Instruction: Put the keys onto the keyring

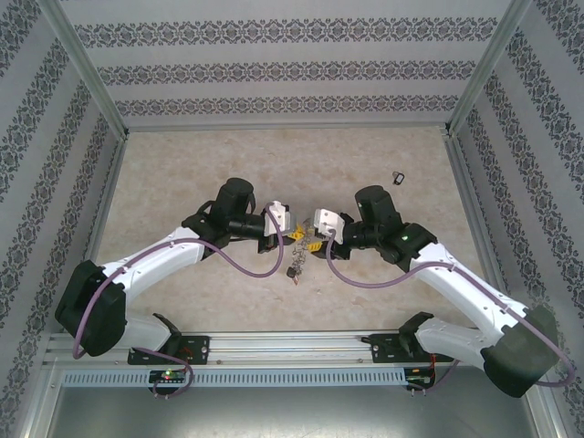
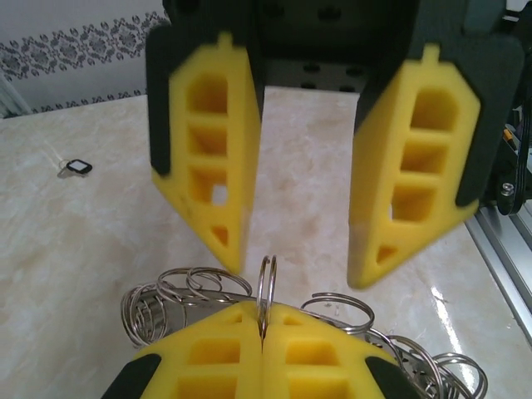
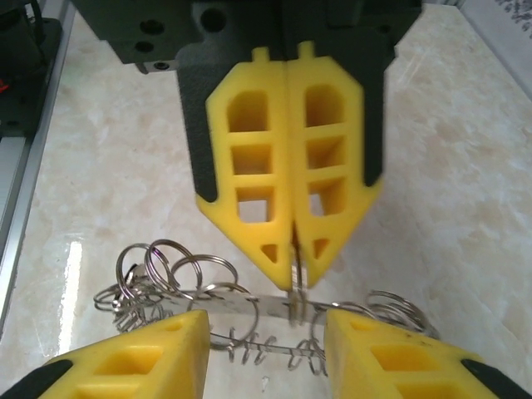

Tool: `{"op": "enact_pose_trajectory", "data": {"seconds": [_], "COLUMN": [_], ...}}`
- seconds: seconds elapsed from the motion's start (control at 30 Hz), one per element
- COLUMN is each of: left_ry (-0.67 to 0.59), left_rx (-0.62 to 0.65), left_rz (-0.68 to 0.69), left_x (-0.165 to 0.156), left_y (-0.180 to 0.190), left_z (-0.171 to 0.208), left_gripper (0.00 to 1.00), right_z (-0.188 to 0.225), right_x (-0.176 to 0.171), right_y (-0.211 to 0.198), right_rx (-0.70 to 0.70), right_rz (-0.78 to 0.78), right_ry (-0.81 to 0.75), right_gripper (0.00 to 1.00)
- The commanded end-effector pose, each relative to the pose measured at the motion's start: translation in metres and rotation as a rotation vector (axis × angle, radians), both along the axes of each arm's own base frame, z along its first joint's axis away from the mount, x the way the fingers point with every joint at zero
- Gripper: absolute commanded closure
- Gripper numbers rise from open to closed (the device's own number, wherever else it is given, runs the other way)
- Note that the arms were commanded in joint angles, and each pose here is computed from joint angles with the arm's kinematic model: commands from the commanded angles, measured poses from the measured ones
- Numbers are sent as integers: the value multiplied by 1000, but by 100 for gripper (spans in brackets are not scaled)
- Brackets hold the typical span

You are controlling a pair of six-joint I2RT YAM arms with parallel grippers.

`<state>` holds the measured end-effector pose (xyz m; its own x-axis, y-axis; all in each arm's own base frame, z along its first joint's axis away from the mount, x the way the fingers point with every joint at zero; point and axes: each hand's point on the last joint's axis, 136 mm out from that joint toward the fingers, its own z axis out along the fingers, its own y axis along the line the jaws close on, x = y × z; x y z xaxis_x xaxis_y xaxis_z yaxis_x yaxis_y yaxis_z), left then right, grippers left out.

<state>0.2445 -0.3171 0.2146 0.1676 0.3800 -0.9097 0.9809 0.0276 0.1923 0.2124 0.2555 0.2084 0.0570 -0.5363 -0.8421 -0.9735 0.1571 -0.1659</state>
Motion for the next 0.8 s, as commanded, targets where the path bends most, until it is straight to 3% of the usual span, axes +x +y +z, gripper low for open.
{"op": "enact_pose_trajectory", "data": {"seconds": [0.0,0.17,0.4,0.53,0.63,0.77], "left_ry": [-45,-33,-27,-27,-25,-15], "left_rx": [-35,-18,-9,-7,-1,8], "left_rz": [-69,-85,-95,-96,-88,-60], "left_x": [-8,-8,-5,-4,-3,-1], "left_y": [-5,-7,-10,-10,-9,1], "left_z": [20,15,11,11,10,7], "left_gripper": [100,100,100,100,100,90], "right_z": [12,13,13,10,11,30], "right_x": [2,4,5,5,5,7], "right_y": [7,7,7,9,10,10], "right_rx": [13,4,-2,-9,3,86], "right_rz": [23,12,12,18,25,11], "right_ry": [-43,-43,-32,-16,0,4], "right_gripper": [60,71,77,100,100,100]}}
